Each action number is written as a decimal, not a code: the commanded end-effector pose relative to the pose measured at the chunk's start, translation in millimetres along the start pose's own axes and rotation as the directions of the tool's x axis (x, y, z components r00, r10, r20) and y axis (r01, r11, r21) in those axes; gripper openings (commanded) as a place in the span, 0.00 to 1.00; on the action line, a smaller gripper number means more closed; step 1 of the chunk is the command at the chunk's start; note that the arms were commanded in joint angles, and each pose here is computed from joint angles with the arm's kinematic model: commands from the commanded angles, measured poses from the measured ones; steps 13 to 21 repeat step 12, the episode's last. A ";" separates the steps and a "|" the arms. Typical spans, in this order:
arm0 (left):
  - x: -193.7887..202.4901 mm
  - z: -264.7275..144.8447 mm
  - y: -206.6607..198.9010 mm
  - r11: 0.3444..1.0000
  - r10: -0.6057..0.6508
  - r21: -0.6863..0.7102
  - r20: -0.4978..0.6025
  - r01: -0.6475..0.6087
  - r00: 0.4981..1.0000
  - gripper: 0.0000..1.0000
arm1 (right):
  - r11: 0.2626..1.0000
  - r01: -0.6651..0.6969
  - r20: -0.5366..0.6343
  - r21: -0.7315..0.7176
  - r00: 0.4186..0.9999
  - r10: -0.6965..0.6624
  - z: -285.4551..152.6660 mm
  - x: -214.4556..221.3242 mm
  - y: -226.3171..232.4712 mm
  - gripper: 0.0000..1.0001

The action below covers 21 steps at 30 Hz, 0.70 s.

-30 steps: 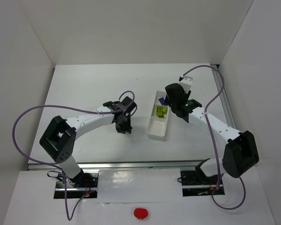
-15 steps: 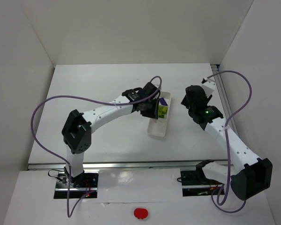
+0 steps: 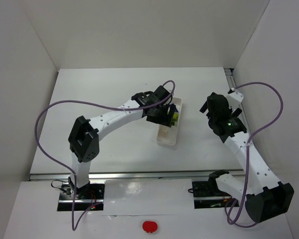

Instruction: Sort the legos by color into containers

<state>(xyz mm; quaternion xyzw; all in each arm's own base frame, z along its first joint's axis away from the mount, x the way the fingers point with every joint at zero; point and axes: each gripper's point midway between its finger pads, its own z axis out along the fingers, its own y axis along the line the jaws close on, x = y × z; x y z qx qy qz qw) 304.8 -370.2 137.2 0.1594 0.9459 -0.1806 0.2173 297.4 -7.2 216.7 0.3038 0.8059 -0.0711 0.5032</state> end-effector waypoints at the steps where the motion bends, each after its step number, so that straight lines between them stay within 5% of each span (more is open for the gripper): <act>1: -44.8 -81.6 2.4 1.000 0.027 -0.020 0.207 -0.023 0.978 0.81 | 0.994 -0.059 0.032 0.091 0.998 0.056 1.2 -5.1 -18.3 1.00; 12: -70.8 -199.6 89.2 0.968 -0.017 -0.206 0.510 0.141 0.860 0.81 | 0.990 -0.043 -0.004 0.138 0.999 0.044 10.0 8.2 -24.2 1.00; 21: -70.8 -199.6 89.2 0.968 -0.017 -0.206 0.510 0.141 0.860 0.81 | 0.990 -0.043 -0.004 0.138 0.999 0.044 10.0 8.2 -24.2 1.00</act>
